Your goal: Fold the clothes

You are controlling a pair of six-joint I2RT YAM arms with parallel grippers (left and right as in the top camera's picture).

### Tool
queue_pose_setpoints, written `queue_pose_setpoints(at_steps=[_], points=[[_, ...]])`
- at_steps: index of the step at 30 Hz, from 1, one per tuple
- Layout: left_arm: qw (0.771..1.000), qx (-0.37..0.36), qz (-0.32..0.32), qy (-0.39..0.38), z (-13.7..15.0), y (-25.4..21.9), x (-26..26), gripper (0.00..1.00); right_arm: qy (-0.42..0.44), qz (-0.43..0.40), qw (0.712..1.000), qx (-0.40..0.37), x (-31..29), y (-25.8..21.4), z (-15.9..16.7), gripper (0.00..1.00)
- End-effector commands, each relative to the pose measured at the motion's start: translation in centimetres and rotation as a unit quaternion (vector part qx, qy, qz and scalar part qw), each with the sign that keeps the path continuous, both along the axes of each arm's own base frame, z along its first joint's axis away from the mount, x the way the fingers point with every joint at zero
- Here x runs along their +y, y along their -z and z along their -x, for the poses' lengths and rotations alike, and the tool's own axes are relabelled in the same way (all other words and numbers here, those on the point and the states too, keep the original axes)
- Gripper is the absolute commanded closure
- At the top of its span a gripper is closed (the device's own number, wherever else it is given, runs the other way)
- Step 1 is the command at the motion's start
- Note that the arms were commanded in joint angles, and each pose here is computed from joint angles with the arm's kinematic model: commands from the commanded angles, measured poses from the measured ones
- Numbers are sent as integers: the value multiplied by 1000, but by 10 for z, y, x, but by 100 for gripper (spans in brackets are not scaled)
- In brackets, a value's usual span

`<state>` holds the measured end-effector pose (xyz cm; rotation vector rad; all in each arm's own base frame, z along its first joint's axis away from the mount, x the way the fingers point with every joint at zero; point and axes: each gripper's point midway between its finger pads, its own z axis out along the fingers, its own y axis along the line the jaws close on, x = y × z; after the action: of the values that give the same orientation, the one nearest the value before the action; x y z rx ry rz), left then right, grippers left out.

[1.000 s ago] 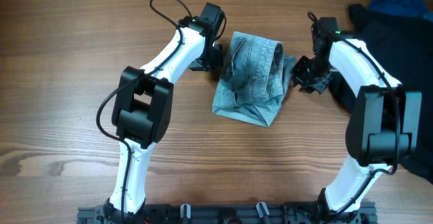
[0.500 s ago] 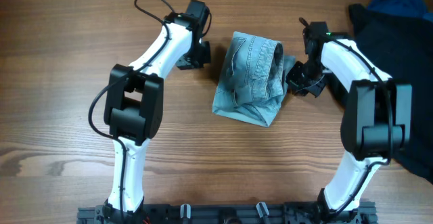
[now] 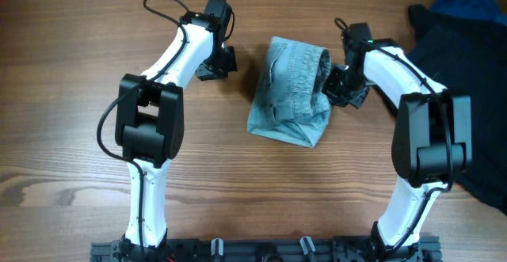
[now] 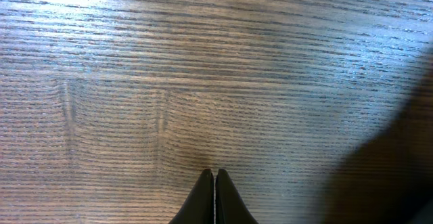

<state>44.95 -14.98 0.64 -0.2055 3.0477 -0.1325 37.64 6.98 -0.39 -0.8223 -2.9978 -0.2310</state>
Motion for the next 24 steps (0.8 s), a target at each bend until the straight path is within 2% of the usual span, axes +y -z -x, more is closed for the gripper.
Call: queue_pose_setpoints(at_steps=[1,12,16,24], points=[[1000,-2,-2,-12,-5,-1,7,96,-59,-43,997,-13,34,9,-2,95],[1000,-8,-1,-15,-9,-1,8,96,-227,-85,964,-112,80,0,-26,95],[1000,-11,1,-19,-11,-1,11,96,-236,-100,958,-129,87,-3,-31,95],[999,-12,1,-31,-15,-1,22,96,-288,-217,913,-190,129,-29,-39,92]])
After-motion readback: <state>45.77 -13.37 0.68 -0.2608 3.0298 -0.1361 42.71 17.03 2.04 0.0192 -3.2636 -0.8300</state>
